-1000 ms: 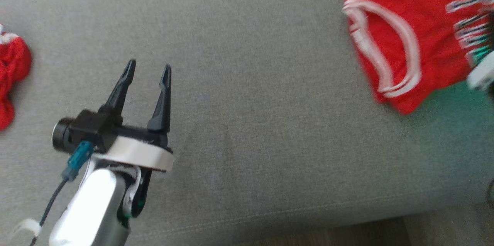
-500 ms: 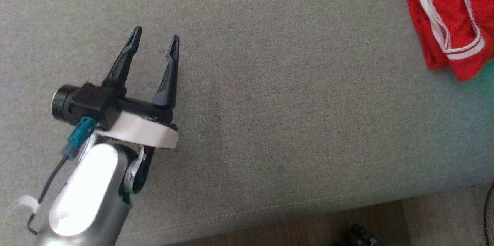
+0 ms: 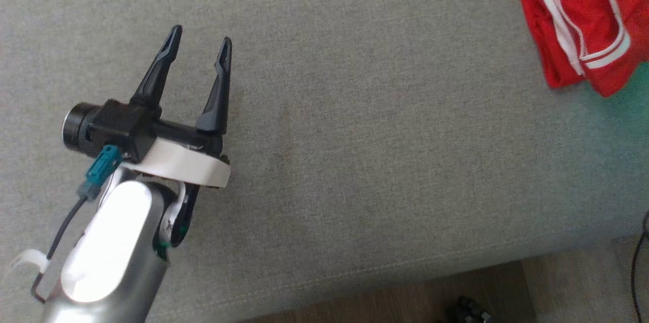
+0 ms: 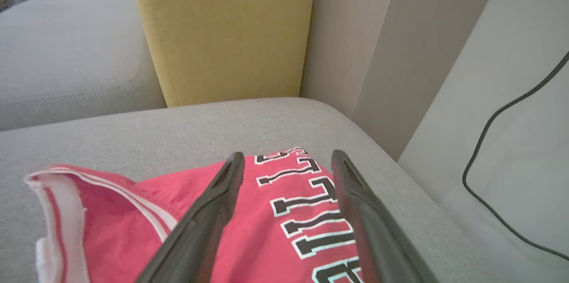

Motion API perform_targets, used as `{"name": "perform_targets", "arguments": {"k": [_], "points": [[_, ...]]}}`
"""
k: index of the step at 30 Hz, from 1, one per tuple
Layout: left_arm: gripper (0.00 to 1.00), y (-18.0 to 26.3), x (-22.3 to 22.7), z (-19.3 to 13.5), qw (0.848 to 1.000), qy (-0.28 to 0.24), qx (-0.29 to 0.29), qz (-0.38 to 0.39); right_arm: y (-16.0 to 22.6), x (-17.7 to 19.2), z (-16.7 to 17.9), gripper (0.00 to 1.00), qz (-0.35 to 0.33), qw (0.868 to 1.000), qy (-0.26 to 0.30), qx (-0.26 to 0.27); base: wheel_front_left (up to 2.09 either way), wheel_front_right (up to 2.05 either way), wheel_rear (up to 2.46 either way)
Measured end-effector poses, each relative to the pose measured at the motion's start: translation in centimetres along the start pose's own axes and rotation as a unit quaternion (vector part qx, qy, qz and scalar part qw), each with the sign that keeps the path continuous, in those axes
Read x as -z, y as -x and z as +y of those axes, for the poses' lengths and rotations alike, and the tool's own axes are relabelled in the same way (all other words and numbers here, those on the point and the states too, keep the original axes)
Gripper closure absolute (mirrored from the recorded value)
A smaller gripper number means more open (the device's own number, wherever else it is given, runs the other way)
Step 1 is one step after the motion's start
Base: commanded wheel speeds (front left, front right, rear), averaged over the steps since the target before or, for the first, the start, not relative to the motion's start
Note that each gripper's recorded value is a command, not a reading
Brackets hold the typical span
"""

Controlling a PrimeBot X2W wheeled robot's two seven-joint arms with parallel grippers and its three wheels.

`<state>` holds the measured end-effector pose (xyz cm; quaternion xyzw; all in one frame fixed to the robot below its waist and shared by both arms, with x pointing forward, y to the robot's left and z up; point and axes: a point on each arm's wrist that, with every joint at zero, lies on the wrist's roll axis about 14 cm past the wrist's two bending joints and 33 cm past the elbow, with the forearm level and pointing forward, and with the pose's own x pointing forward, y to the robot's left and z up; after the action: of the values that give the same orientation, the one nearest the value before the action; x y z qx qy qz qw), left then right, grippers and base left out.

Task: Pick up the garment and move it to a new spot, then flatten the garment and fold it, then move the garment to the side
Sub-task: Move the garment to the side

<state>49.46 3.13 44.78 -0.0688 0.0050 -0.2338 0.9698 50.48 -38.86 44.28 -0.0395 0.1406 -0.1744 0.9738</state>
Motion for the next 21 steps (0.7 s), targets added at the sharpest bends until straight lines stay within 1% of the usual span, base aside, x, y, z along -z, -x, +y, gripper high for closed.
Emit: {"name": "perform_targets", "arguments": {"k": [3,6,9,14,21], "points": [[0.00,0.5,-0.7,0.1,1.000,-0.003,-0.009,-0.003,1.3,-1.3,0.8,0.00,-0.033,0.999,-0.002,-0.012,0.00,0.00,0.00],[0.00,1.7,-1.0,0.2,1.000,-0.003,-0.021,0.002,3.1,-2.2,2.7,0.00,-0.062,0.997,-0.003,-0.037,0.00,0.00,0.00],[0.00,3.0,-1.5,0.6,0.999,-0.004,-0.038,0.003,5.4,-2.7,5.2,0.00,-0.081,0.994,-0.012,-0.069,0.00,0.00,0.00],[0.00,5.3,-2.7,1.9,0.997,-0.010,-0.075,-0.001,9.1,-3.0,10.4,0.00,-0.092,0.987,-0.035,-0.130,0.00,0.00,0.00],[0.00,9.7,-3.8,5.2,0.988,-0.024,-0.152,0.001,12.5,-4.2,16.1,0.00,-0.104,0.971,-0.049,-0.208,0.00,0.00,0.00]]}}
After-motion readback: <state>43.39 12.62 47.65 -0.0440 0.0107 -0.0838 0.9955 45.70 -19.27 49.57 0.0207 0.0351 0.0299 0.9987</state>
